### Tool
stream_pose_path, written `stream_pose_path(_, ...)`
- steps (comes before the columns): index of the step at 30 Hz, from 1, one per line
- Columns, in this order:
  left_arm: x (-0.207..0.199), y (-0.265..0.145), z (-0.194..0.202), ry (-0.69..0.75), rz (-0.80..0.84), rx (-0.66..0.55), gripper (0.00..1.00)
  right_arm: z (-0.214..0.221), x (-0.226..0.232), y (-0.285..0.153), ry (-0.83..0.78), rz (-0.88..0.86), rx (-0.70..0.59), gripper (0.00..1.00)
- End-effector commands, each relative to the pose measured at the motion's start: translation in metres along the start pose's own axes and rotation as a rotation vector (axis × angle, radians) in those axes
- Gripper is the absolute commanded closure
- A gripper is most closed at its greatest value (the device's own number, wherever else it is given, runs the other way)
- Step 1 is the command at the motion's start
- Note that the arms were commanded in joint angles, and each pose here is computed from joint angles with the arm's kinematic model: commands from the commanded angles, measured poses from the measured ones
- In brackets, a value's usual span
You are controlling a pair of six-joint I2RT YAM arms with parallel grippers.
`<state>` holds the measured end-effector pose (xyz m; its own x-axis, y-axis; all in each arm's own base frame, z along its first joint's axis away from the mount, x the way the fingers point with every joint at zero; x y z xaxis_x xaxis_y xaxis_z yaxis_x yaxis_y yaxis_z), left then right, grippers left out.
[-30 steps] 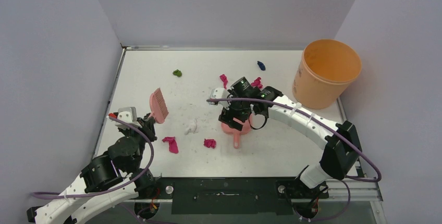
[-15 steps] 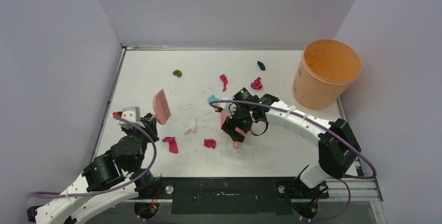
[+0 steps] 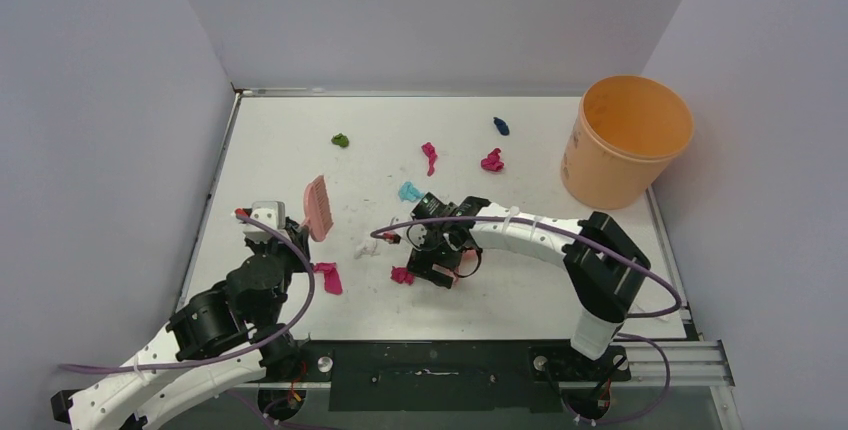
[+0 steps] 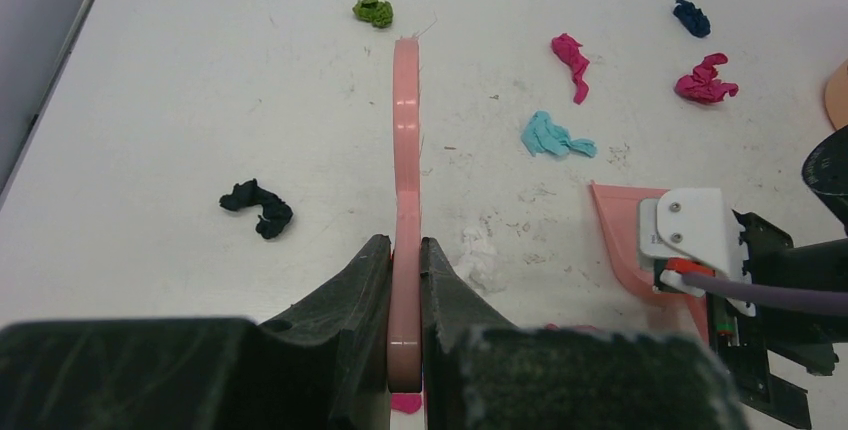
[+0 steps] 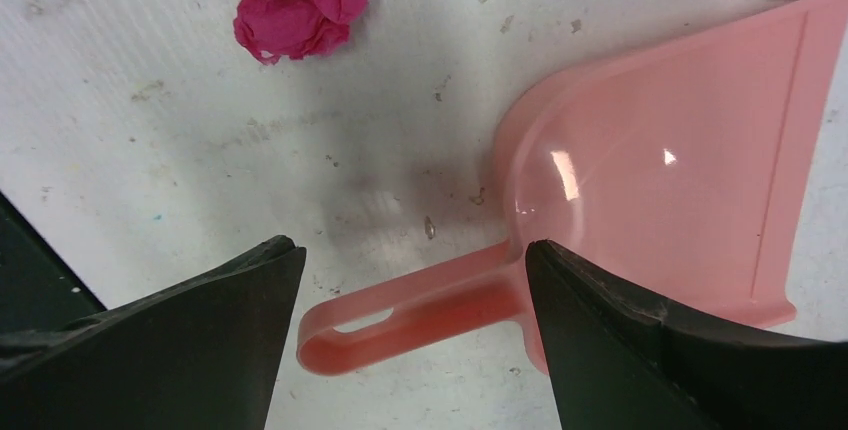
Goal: Sweep away the paper scraps from the table
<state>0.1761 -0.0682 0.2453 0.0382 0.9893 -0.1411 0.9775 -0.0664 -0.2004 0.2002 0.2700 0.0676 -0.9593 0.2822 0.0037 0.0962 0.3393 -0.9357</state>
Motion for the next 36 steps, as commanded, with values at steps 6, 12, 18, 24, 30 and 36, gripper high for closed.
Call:
stream_pose_path(6, -0.010, 0.002, -0.011, -0.034, 0.034, -0.032, 1.00, 0.019, -0.035, -0.029, -0.090, 0.273, 0.082, 0.15)
stream_pose_path(12, -0.012, 0.002, -0.010, -0.032, 0.051, -0.027, 1.00, 0.055, -0.058, -0.039, -0.032, 0.373, 0.150, 0.15)
stream_pose_path(18, -0.014, 0.002, -0.010, -0.029, 0.057, -0.022, 1.00, 0.074, -0.074, -0.037, 0.106, 0.242, 0.117, 0.17)
stream_pose_path(24, -0.015, 0.001, -0.010, -0.035, 0.065, -0.023, 1.00, 0.068, -0.057, -0.043, 0.121, 0.068, 0.023, 0.24)
stream_pose_path(30, -0.015, 0.001, -0.010, -0.036, 0.068, -0.021, 1.00, 0.087, -0.064, -0.043, 0.208, 0.035, -0.043, 0.29)
stream_pose_path(36, -0.016, 0.001, -0.009, -0.037, 0.071, -0.020, 1.00, 0.107, -0.076, -0.038, 0.267, 0.042, -0.072, 0.40)
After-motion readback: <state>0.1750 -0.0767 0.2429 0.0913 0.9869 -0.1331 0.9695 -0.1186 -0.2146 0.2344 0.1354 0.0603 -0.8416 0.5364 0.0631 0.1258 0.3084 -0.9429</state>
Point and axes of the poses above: each gripper's point midway between its finger pads, its own y axis out along the fingers, its own x axis along the line the jaws close on, z = x × y, the point moved 2 cm from there along -y, back along the fingers, and after that the axes turned 1 degree about y, right-handed, at the moved point
